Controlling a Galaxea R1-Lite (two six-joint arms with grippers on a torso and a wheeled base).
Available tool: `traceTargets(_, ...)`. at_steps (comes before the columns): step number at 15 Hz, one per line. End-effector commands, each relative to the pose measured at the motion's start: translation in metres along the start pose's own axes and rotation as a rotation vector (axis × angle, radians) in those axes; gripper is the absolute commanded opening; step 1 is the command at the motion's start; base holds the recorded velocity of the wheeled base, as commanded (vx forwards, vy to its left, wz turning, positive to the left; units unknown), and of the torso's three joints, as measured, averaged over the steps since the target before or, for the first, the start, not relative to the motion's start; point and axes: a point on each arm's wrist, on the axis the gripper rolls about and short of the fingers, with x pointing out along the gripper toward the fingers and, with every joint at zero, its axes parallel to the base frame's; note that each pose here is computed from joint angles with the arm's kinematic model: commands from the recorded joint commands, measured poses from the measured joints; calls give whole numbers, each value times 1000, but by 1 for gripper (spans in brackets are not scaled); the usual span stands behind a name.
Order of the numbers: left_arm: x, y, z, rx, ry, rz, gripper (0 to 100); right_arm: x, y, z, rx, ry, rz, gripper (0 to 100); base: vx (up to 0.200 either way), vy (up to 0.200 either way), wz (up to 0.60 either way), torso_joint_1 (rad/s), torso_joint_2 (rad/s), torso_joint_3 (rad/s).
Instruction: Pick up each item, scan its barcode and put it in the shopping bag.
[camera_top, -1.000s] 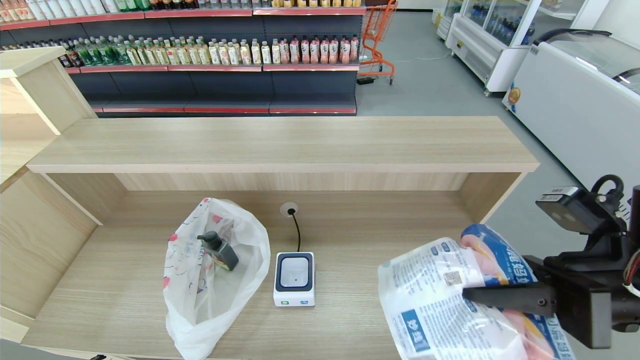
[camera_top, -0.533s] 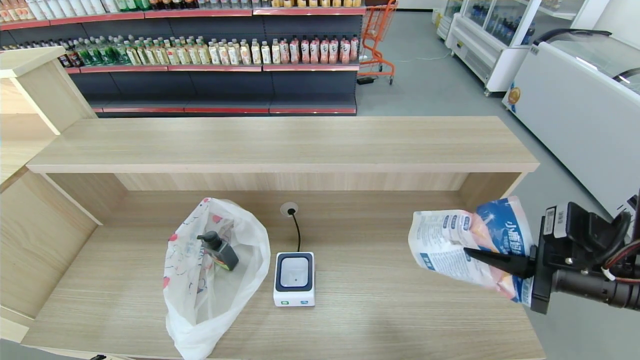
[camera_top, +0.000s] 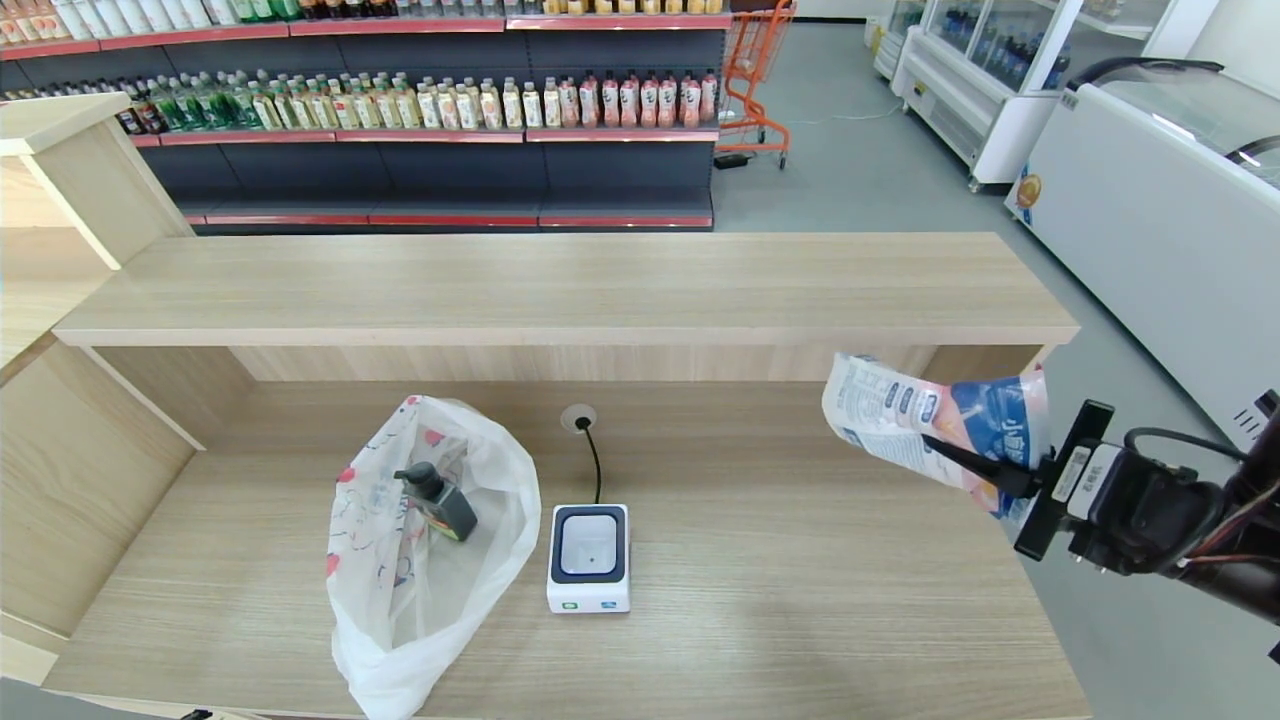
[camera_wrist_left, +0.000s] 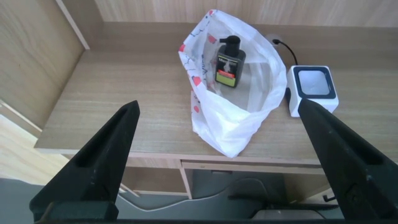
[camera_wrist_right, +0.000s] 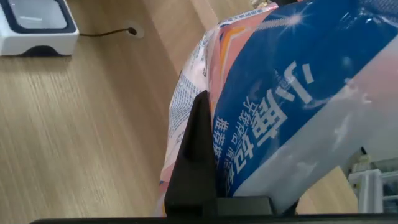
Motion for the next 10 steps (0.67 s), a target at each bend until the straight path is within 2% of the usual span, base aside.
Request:
traceTargets(1,0,0,0,0,0,0,100,2,12,-9,38,25,46,0,0,0,0,0,0,0)
traceTargets(3,0,0,0,2,0,0,100,-1,16,-7,53,27,57,0,0,0,0,0,0,0)
traceTargets(6,0,0,0,-3,0,0,100,-2,28,8,95,-20,103,0,0,0,0,0,0,0)
traceTargets(10,0,0,0,-1,0,0,100,-1,31,13,117,-31,116,0,0,200,0,6,1,1)
